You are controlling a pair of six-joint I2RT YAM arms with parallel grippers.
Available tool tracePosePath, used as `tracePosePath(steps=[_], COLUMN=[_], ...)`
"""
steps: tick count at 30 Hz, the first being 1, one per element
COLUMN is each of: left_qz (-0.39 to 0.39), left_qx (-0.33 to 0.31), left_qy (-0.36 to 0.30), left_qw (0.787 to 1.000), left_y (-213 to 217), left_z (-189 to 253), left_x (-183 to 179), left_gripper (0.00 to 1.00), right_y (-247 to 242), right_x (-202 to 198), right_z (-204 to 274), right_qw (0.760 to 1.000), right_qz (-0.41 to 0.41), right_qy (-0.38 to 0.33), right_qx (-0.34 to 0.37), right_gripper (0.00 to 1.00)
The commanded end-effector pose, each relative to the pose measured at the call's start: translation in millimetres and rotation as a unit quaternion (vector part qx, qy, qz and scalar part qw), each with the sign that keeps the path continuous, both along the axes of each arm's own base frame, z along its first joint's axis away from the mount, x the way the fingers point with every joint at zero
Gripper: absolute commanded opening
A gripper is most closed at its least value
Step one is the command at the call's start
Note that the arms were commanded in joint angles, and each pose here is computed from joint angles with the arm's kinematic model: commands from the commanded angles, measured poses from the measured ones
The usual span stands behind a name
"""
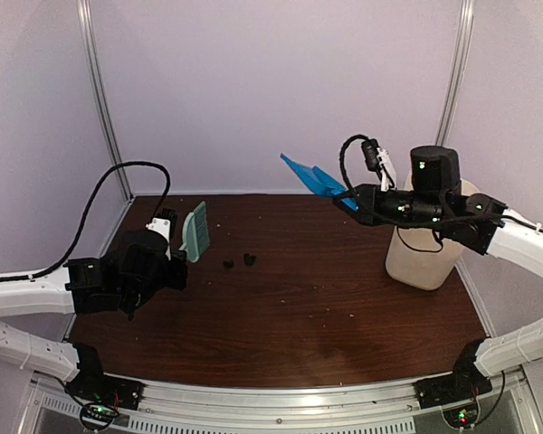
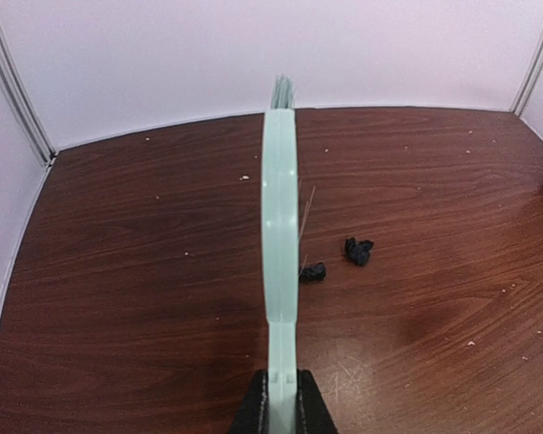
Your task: Sweep away the paper scraps from the table
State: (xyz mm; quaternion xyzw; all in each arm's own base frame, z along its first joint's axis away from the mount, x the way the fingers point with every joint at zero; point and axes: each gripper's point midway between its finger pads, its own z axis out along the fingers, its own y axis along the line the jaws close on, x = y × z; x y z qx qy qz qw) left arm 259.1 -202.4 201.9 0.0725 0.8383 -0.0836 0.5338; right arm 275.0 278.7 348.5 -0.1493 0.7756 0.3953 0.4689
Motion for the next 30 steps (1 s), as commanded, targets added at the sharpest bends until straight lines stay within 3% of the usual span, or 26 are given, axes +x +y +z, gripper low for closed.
tracePosePath(steps=[1, 11, 19, 23, 30], left_qz=[0.03, 0.034, -0.003, -0.013, -0.038], left_qx=[0.004, 0.032, 0.055, 0.066, 0.08], left_qy=[0.003, 0.052, 0.105, 0.123, 0.143], left_qw=[1.0, 0.998, 0.993, 0.99, 0.986], left_y=[11, 20, 1, -4, -16], left_z=[-2, -27, -55, -66, -78], left_x=[13, 45, 59, 64, 71], left_gripper=[0.0, 0.0, 0.0, 0.0, 0.0], right_y=[-1, 42, 56, 66, 72], right_x=[12, 23, 36, 40, 66], right_z=[-56, -155, -230, -257, -271], right_qw=[0.987, 0.942, 0.879, 0.853, 0.849], right_qz=[-0.041, 0.004, 0.081, 0.146, 0.186], right_qy=[-0.015, -0.017, -0.045, -0.049, -0.036], right_qx=[-0.153, -0.335, -0.469, -0.498, -0.494], right_gripper=[0.0, 0.0, 0.0, 0.0, 0.0])
